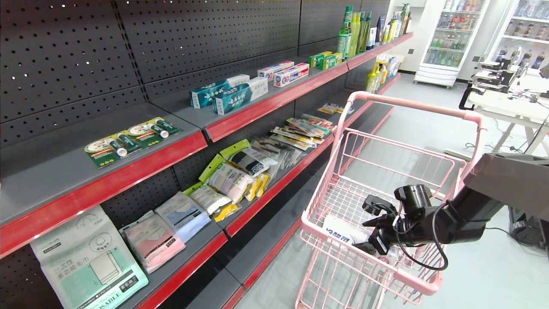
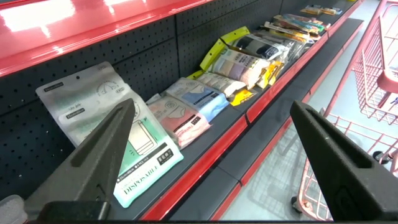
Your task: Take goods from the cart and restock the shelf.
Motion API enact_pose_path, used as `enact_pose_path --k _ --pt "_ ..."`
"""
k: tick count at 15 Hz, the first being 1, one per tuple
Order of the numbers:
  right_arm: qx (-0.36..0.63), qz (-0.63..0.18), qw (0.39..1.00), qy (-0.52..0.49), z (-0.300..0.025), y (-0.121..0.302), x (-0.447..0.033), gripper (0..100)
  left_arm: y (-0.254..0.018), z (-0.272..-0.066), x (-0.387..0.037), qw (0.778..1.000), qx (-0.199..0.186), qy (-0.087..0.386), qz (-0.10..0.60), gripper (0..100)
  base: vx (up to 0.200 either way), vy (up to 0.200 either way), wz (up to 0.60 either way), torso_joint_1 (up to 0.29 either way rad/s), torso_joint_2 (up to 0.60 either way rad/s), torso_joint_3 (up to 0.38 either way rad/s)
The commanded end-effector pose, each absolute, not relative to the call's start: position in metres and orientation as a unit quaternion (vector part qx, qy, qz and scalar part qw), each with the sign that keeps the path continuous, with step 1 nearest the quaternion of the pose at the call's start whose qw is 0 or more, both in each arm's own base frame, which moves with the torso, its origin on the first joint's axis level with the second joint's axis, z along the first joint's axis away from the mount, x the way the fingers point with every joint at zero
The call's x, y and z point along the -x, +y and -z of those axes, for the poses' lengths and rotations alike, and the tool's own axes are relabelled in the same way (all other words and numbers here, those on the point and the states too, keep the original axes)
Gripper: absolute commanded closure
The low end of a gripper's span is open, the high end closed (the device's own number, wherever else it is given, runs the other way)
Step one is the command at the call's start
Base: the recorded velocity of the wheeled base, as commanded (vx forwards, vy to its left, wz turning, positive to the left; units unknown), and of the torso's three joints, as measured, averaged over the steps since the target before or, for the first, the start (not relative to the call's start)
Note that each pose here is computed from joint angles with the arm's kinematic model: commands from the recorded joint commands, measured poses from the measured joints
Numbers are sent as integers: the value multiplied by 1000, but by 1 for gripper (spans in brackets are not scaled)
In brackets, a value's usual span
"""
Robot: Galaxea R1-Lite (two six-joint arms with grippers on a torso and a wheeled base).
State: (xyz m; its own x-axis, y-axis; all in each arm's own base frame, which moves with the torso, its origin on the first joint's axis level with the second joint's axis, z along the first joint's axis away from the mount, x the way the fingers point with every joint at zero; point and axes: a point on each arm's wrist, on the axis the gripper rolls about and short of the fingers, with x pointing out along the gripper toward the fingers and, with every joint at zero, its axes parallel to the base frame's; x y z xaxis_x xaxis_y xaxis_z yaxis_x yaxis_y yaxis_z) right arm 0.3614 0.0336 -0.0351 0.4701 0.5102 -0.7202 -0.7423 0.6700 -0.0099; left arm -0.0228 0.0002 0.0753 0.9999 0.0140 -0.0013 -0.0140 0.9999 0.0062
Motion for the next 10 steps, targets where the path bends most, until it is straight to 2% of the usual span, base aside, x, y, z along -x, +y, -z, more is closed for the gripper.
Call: enact_pose_path --k 1,4,5,10 --pt "164 -372 840 360 38 35 -361 0 0 -75 23 1000 -3 1 -7 0 0 0 0 0 0 0" --pt "166 -372 838 363 39 36 -359 0 0 -75 23 1000 -3 1 -7 0 0 0 0 0 0 0" --pt "166 -372 838 363 39 36 -359 100 0 -75 23 1000 -3 1 -7 0 0 0 0 0 0 0" --pt "170 -373 836 365 41 35 -358 100 0 -75 23 1000 -3 1 -7 0 0 0 0 0 0 0"
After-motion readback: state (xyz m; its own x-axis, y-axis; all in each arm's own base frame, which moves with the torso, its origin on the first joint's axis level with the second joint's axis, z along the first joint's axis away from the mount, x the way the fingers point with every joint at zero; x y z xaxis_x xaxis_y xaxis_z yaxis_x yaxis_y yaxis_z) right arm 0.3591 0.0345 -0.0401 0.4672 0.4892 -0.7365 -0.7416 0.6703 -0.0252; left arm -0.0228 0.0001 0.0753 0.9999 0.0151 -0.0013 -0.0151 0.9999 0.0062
